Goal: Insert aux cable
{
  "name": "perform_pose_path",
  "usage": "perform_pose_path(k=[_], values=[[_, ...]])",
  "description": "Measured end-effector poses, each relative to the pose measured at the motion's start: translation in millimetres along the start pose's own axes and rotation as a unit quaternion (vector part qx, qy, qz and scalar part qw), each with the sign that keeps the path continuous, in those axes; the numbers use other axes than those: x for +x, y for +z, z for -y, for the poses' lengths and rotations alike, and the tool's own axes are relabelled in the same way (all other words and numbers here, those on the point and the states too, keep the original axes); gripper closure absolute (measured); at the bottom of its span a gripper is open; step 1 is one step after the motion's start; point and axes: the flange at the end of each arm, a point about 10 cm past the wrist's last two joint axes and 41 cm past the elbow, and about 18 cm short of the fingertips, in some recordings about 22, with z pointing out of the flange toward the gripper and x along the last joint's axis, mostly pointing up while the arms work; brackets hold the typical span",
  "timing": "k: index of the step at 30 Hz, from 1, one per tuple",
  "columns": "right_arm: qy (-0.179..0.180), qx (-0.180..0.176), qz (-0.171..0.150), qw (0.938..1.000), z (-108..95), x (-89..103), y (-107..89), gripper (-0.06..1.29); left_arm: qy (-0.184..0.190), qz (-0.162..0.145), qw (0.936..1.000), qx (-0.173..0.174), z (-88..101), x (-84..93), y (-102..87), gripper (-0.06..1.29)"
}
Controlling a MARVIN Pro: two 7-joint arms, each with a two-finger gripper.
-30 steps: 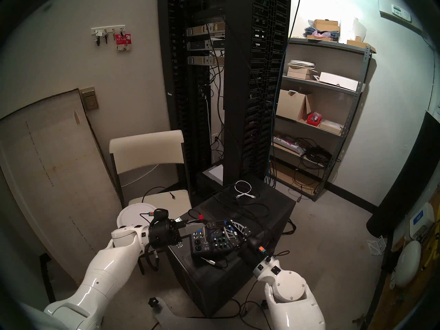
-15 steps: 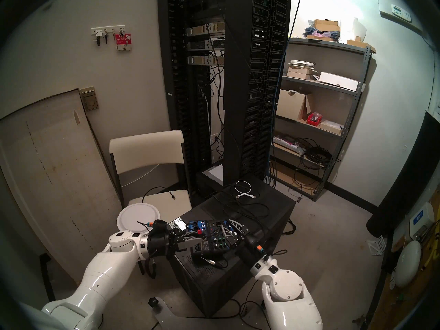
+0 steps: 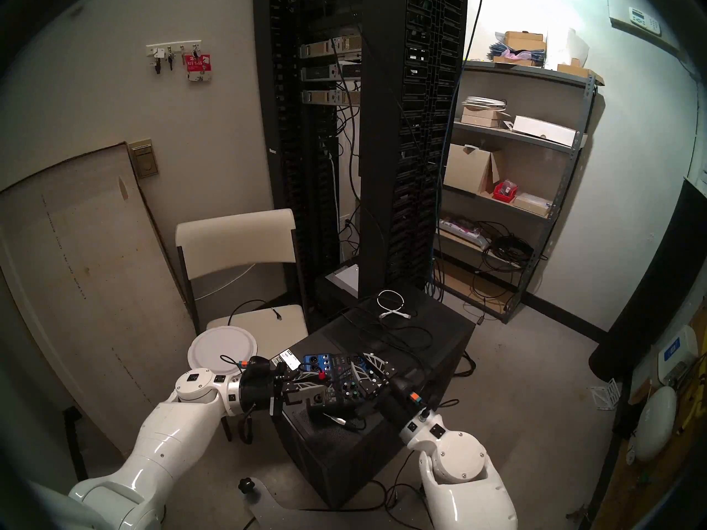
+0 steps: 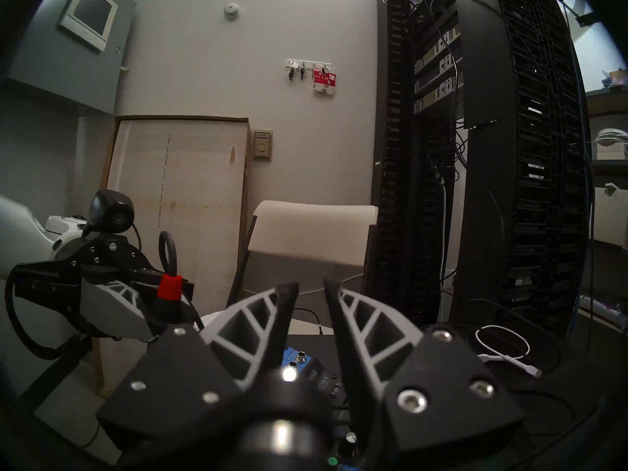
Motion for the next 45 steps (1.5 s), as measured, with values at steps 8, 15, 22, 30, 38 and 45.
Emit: perform_pose_path(k=[8, 15, 22, 30, 38, 45], values=[[0.019, 0.027, 0.013, 0.9994, 1.9, 5.3, -5.7, 0.85, 0.030, 0.014, 0.9994, -0.008, 1.0, -1.2, -0.7, 1.11], [0.027, 0.042, 0.020, 0.9985, 3.3, 11.1, -13.1, 0.85, 0.043, 0.011, 0.9990, -0.005, 2.6, 1.5, -5.7, 1.11], [0.036, 0.061, 0.025, 0.9972, 9.9, 12.7, -14.5, 0.85, 0.051, 0.011, 0.9986, -0.002, 4.3, 3.5, -9.9, 1.11], [0.044, 0.080, 0.023, 0.9955, 19.8, 15.4, -9.1, 0.85, 0.057, 0.025, 0.9981, 0.001, 7.0, -5.6, -15.0, 1.11], [0.045, 0.089, 0.019, 0.9948, 24.3, 18.4, -6.1, 0.85, 0.059, 0.033, 0.9977, 0.005, 8.3, -16.4, -18.0, 1.11], [0.048, 0.095, 0.021, 0.9941, 26.2, 18.8, -5.7, 0.85, 0.069, 0.025, 0.9973, 0.008, 11.2, -12.0, -15.9, 1.11]])
